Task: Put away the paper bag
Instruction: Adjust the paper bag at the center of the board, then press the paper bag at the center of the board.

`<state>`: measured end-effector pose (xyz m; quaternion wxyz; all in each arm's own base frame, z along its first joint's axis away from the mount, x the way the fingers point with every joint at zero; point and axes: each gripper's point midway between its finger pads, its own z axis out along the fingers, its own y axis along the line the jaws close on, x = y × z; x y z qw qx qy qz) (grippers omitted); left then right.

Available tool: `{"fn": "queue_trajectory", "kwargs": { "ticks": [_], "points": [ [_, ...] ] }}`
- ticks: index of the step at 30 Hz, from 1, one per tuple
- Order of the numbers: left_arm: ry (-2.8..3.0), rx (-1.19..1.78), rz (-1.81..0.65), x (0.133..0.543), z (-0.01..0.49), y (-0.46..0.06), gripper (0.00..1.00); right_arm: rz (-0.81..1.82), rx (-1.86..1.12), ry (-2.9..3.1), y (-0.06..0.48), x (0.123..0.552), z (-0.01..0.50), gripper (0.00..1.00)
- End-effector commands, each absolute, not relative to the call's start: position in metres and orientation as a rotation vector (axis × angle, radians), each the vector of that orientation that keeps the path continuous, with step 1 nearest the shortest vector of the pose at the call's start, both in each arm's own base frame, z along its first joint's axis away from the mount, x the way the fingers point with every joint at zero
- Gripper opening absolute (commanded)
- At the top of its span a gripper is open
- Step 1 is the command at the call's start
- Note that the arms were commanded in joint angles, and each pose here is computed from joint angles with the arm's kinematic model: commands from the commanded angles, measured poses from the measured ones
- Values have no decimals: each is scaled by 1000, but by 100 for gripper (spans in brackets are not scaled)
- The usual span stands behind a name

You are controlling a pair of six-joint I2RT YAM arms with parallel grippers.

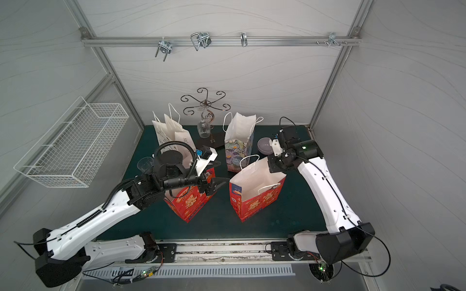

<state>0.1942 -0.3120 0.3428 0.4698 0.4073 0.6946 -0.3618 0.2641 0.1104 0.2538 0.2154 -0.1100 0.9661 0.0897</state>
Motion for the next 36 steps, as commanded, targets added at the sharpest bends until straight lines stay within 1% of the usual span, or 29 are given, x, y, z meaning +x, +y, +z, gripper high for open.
{"fn": "queue_trajectory", "kwargs": {
  "ticks": [1, 6, 13, 17, 18, 20, 22, 26, 29, 31, 33, 36],
  "points": [
    [1599, 968, -888, 193, 364, -317, 89, 195, -45, 2669, 94, 265, 256, 0],
    [1584, 1000, -865, 190, 355, -322, 90, 246, 108, 2669, 83, 265, 252, 0],
    [1614, 1042, -848, 193, 336, -333, 89, 303, 162, 2686, 84, 263, 242, 0],
    [1611, 1098, -867, 189, 324, -339, 90, 315, 186, 2612, 75, 266, 262, 42],
    [1609, 1109, -869, 188, 321, -340, 90, 304, 177, 2571, 72, 267, 272, 50],
    [1603, 1130, -873, 186, 316, -342, 90, 272, 135, 2475, 66, 270, 296, 59],
    [1593, 1163, -867, 184, 310, -345, 89, 232, 81, 2359, 60, 273, 323, 62],
    [1501, 1405, -755, 159, 281, -359, 90, 106, 16, 2086, 41, 272, 375, 65],
    [1502, 1418, -733, 160, 274, -364, 90, 31, -4, 1939, 28, 264, 399, 68],
    [1506, 1401, -722, 164, 273, -366, 90, 3, -24, 1897, 25, 259, 402, 69],
    [1517, 1394, -708, 168, 270, -368, 88, -18, -36, 1908, 23, 255, 393, 70],
    [1538, 1402, -701, 170, 264, -370, 82, -42, -79, 1974, 22, 248, 373, 71]
  ]
}}
